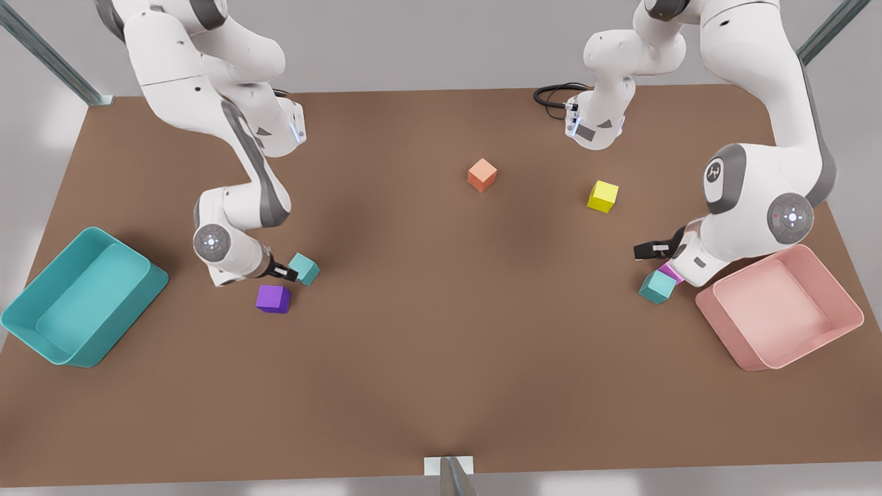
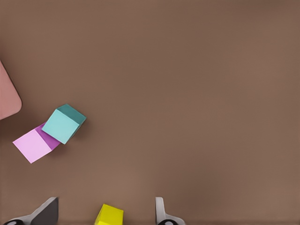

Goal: Stack the two blue cubes on top of each other

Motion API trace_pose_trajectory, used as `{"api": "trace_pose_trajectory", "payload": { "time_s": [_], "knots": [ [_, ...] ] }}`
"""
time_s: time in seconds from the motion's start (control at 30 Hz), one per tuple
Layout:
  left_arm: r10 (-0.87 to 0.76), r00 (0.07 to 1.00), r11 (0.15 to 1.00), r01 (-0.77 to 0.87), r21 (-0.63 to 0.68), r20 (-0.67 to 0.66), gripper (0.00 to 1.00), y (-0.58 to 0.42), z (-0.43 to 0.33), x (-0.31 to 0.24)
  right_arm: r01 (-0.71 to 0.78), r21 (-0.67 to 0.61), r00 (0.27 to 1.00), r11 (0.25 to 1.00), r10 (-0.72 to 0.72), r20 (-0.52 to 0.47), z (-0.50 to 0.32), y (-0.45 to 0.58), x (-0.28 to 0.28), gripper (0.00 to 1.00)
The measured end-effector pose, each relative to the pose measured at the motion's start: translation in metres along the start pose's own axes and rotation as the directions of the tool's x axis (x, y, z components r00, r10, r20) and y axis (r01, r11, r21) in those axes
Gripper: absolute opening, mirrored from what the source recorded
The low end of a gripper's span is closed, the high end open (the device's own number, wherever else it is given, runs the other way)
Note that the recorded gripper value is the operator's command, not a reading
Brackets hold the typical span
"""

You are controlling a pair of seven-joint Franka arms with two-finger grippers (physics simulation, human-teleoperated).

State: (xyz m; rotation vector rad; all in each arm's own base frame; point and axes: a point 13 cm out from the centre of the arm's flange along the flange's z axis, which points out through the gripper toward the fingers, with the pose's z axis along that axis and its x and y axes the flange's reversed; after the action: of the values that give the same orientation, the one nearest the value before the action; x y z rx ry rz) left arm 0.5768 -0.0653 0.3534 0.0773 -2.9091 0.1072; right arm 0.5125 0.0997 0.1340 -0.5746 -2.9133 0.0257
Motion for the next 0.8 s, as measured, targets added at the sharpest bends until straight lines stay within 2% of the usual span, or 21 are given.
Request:
{"api": "trace_pose_trajectory", "payload": {
  "time_s": [0.2,0.4,0.8],
  "knots": [
    [-0.001,1.0,1.0,0.001,0.0,-0.002,1.0,0.0,0.001,0.0,-0.118,-0.039,0.993,0.992,0.119,0.015,0.012,0.016,0.003,1.0],
    [-0.002,1.0,1.0,0.002,0.0,-0.002,1.0,0.0,0.001,0.0,-0.204,-0.038,0.979,0.978,0.203,-0.023,0.034,0.024,0.014,1.0],
    [-0.003,1.0,1.0,0.003,-0.001,-0.008,1.0,0.0,0.001,0.001,-0.252,0.006,0.964,0.968,0.251,-0.083,0.062,0.035,0.046,1.0]
  ]
}}
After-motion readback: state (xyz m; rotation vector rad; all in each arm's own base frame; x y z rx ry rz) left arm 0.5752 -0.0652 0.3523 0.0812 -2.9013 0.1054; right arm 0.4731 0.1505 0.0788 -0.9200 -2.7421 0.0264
